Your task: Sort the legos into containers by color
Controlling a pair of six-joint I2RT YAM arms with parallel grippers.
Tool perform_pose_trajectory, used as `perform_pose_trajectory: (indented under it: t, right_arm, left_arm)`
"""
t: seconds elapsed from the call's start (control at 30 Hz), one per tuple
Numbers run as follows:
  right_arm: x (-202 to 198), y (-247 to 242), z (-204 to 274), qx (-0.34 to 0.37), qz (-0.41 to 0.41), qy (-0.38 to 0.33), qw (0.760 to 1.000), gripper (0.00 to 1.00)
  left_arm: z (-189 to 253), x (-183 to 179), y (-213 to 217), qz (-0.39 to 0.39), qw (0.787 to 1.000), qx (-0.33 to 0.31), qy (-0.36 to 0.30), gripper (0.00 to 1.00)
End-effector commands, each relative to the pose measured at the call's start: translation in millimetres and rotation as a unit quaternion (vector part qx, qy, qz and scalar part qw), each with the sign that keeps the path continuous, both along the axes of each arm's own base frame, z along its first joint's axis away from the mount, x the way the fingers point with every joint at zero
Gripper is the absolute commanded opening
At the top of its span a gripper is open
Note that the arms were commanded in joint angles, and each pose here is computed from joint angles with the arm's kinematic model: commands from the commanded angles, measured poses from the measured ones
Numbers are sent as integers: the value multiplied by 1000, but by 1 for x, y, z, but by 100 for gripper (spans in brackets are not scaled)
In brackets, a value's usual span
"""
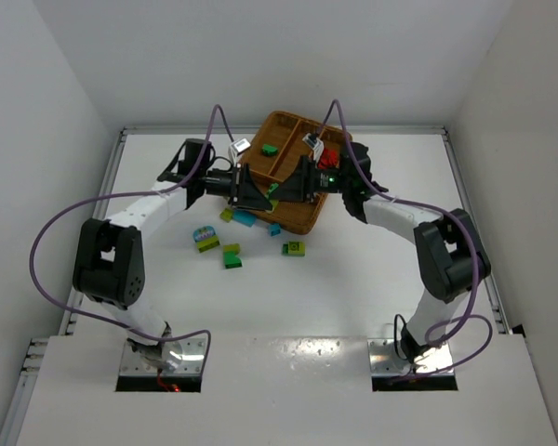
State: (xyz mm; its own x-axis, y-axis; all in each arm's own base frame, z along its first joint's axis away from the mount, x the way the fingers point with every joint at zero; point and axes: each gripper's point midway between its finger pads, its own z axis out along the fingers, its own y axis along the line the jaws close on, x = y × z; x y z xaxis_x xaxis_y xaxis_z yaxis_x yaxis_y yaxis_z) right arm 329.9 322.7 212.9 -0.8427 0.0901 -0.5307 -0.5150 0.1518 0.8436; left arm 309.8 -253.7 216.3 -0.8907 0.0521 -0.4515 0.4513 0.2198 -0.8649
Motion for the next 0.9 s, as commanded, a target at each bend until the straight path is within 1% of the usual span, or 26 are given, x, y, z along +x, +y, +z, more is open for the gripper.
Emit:
perform_pose_trajectory:
  t: [0.0, 0.03, 0.17, 0.23, 0.27, 0.33, 0.37, 0.43, 0.53, 0.57, 0.6, 0.63, 0.67, 0.7, 0.77, 0.87]
  right_arm:
    - [0, 6, 3, 17, 7, -17, 1000, 60]
    - [0, 6, 6, 22, 6, -9, 1000, 60]
    - [9, 10, 12, 36, 6, -16, 999, 61]
    - [15, 12, 8, 41, -5, -2, 999, 61]
    - [15, 13, 16, 53, -4, -17, 998, 59]
    - [19, 14, 16, 66, -9, -1, 998, 56]
    - [17, 14, 23, 79, -8, -15, 997, 55]
    - [18, 14, 26, 90, -6, -14, 996, 53]
    - [18, 15, 37, 120, -5, -18, 993, 48]
    - [17, 15, 42, 134, -1, -17, 991, 47]
    - [17, 15, 39, 138, 0, -11, 990, 45]
    - [16, 15, 42, 143, 2, -12, 990, 40]
    - [18, 15, 42, 147, 3, -10, 989, 37]
    - [18, 15, 42, 147, 4, -5, 989, 31]
    - [19, 16, 40, 144, 2, 3, 990, 26]
    - [19, 16, 39, 137, 0, 3, 991, 24]
  left_arm:
    - [22, -3, 5, -5, 999, -19, -48, 0]
    - [22, -3, 5, -5, 999, -19, -48, 0]
    - [26, -4, 5, -9, 998, -24, -56, 0]
    - [26, -4, 5, -9, 998, -24, -56, 0]
    - [29, -6, 5, -9, 998, -25, -61, 0]
    - [26, -7, 6, -9, 998, -24, -56, 0]
    - [26, -7, 6, -9, 998, -24, -56, 0]
    - [23, -8, 6, -9, 998, -22, -51, 0]
    - [26, -9, 6, -9, 998, -23, -55, 0]
    - [27, -11, 6, -13, 998, -26, -55, 0]
    - [27, -11, 6, -13, 998, -26, -55, 0]
    - [27, -11, 6, -13, 998, -26, -55, 0]
    - [27, -11, 6, -13, 998, -26, -55, 0]
    - [27, -11, 6, -13, 998, -26, -55, 0]
    - [26, -10, 6, -8, 998, -24, -51, 0]
    - [26, -10, 6, -8, 998, -24, -51, 0]
